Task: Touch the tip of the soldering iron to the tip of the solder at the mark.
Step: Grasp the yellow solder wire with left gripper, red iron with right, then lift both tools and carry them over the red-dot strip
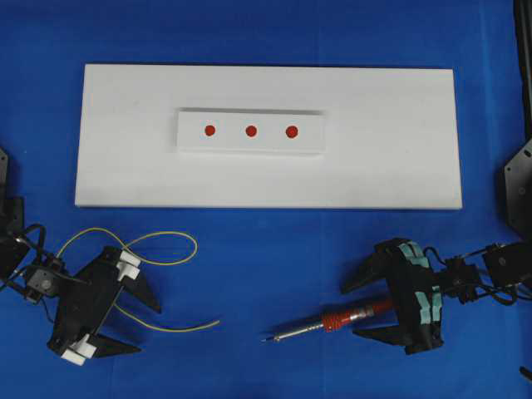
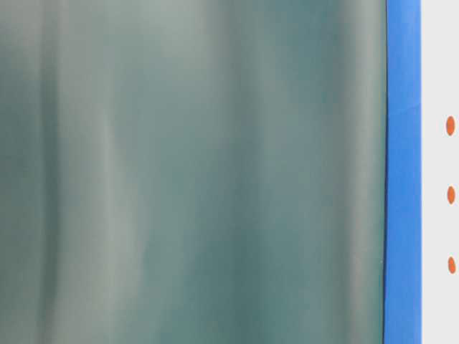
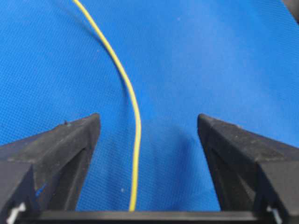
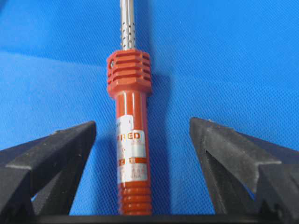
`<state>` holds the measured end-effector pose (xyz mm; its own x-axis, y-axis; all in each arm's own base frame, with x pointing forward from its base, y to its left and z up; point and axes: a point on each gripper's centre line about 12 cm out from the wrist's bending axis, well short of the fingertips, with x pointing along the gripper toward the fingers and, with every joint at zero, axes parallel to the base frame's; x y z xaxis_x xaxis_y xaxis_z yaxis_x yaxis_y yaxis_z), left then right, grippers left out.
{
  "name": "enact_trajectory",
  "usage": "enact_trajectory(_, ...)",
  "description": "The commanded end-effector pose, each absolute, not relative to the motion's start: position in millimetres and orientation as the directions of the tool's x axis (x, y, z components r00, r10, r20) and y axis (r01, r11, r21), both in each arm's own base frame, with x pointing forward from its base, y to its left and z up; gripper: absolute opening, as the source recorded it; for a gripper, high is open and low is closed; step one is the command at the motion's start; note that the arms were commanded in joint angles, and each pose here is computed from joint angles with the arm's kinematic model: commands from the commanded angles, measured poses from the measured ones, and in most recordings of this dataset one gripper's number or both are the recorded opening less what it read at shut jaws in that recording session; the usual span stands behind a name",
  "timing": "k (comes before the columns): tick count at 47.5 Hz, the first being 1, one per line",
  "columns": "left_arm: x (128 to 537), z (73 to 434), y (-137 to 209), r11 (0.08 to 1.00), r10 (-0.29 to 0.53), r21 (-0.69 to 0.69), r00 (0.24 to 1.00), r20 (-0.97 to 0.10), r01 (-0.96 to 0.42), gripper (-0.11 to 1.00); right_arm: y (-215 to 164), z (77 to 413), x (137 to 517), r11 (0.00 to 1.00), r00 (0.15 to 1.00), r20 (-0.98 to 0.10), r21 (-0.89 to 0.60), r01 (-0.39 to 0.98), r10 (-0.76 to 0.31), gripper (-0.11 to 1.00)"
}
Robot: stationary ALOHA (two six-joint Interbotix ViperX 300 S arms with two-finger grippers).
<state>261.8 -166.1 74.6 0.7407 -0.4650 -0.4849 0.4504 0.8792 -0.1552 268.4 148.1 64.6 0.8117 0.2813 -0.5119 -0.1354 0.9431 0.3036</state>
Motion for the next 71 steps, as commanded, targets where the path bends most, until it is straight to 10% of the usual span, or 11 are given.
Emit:
enact_trajectory(1,271.1,82.0,-169.0,0.88,-0.468,-0.16,0.76,-0.451,0.447,0.78,149.4,65.6,273.2,0.941,0.823,-0.495,0.313,-0.128,0.277,0.87)
enact_trajectory(14,278.6,83.5,-171.3,0.883,-0.463,-0.158,0.762,-0.454,0.442,0.61,149.8,58.1,274.3,0.947,0.819,-0.507,0.293,-0.132,0.271,0.7)
enact_trajectory(24,282.0,80.5,-169.9,0.89,-0.445,-0.154,0.748,-0.493,0.428,0.07,150.7,58.2,274.8,0.952,0.817,-0.508,0.261,-0.158,0.274,0.19)
enact_trajectory(28,283.3,79.0,-168.2,0.895,-0.436,-0.153,0.743,-0.508,0.42,0.02,150.5,58.0,274.3,0.953,0.816,-0.509,0.255,-0.162,0.275,0.06)
enact_trajectory(71,290.4,187.2,-162.2,0.919,-0.387,-0.19,0.691,-0.61,0.346,0.02,128.8,152.2,284.2,0.939,0.755,-0.582,0.319,-0.127,0.3,0.06)
